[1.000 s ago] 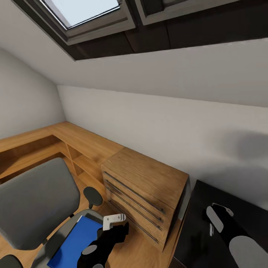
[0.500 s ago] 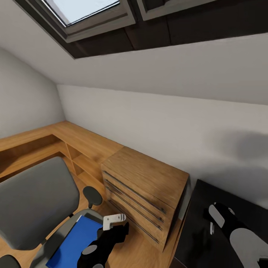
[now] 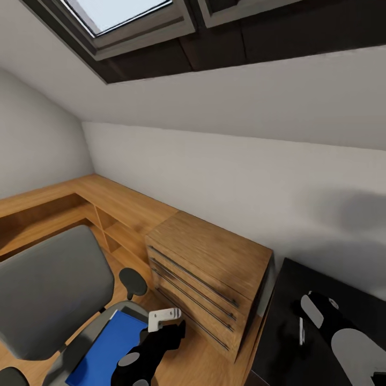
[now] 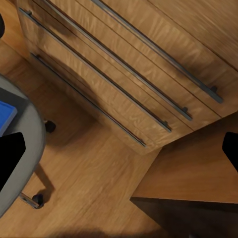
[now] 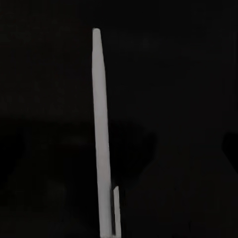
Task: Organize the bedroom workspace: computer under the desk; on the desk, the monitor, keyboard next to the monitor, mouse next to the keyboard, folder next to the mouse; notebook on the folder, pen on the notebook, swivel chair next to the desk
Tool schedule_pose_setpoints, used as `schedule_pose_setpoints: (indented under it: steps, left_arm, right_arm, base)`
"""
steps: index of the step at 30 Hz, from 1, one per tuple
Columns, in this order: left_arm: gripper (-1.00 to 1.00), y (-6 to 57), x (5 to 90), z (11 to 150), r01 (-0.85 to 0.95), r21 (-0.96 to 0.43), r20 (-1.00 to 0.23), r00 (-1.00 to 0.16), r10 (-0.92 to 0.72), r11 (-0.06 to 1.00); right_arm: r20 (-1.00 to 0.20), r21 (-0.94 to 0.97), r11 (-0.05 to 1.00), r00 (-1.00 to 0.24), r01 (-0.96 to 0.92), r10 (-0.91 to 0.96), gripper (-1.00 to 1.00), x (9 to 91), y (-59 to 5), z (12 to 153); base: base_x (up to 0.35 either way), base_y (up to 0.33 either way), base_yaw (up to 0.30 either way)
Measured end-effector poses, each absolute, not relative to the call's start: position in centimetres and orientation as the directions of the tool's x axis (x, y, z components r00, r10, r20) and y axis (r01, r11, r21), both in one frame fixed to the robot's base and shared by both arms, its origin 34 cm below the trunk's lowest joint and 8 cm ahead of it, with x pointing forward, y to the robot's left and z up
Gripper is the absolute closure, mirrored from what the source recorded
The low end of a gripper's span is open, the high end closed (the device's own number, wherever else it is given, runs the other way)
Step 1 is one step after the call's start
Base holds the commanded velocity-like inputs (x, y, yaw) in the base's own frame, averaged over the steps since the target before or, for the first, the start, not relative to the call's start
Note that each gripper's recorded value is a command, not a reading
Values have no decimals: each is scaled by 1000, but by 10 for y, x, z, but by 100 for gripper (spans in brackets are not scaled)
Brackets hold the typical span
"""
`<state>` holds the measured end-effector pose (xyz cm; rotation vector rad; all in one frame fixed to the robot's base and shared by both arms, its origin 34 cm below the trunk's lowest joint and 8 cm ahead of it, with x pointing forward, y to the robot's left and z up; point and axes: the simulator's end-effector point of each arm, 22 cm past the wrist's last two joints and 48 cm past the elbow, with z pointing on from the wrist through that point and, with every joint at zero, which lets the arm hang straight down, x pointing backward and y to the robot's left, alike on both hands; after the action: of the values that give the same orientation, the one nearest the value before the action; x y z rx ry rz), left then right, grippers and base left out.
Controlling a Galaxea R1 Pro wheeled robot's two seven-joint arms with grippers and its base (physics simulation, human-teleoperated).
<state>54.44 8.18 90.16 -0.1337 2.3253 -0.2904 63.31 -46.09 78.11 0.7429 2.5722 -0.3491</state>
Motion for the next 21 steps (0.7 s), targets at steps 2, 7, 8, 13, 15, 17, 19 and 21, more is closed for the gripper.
schedule_pose_setpoints:
  steps: [2, 7, 8, 13, 15, 17, 19, 21]
  left_arm:
    - [-100, 82, 544, 902, -8, -249, -694, -695, -184, 968]
    - [-100, 82, 545, 902, -9, -250, -694, -695, -186, 968]
    - [-100, 82, 545, 902, -9, -250, -694, -695, -186, 968]
    - [-100, 82, 544, 901, -9, -249, -694, -696, -185, 969]
    - [-100, 82, 544, 901, -8, -248, -694, -696, -183, 969]
    - [-100, 82, 544, 901, -7, -247, -694, -696, -182, 969]
    - [-100, 83, 544, 901, -8, -246, -695, -696, -182, 969]
    - [-100, 84, 544, 900, -8, -243, -695, -696, -180, 970]
  right_arm:
    - [-476, -119, 824, -760, 554, 442, -100, 633, -461, 781]
    - [-484, -115, 826, -757, 552, 439, -100, 637, -461, 784]
    - [-489, -112, 827, -755, 552, 437, -100, 639, -460, 786]
    - [-615, -44, 843, -679, 536, 400, -100, 690, -453, 840]
    - [-668, -18, 852, -640, 524, 380, -100, 706, -447, 865]
    - [-708, -14, 856, -610, 516, 356, -100, 700, -432, 879]
    - [-723, -16, 857, -598, 516, 347, -100, 693, -420, 886]
    - [-737, 5, 863, -581, 506, 345, -100, 691, -396, 900]
  base:
    - [0, 0, 0]
    - [0, 0, 0]
    - [0, 0, 0]
    - [0, 0, 0]
    - [0, 0, 0]
    - [0, 0, 0]
    - [0, 0, 0]
    - [0, 0, 0]
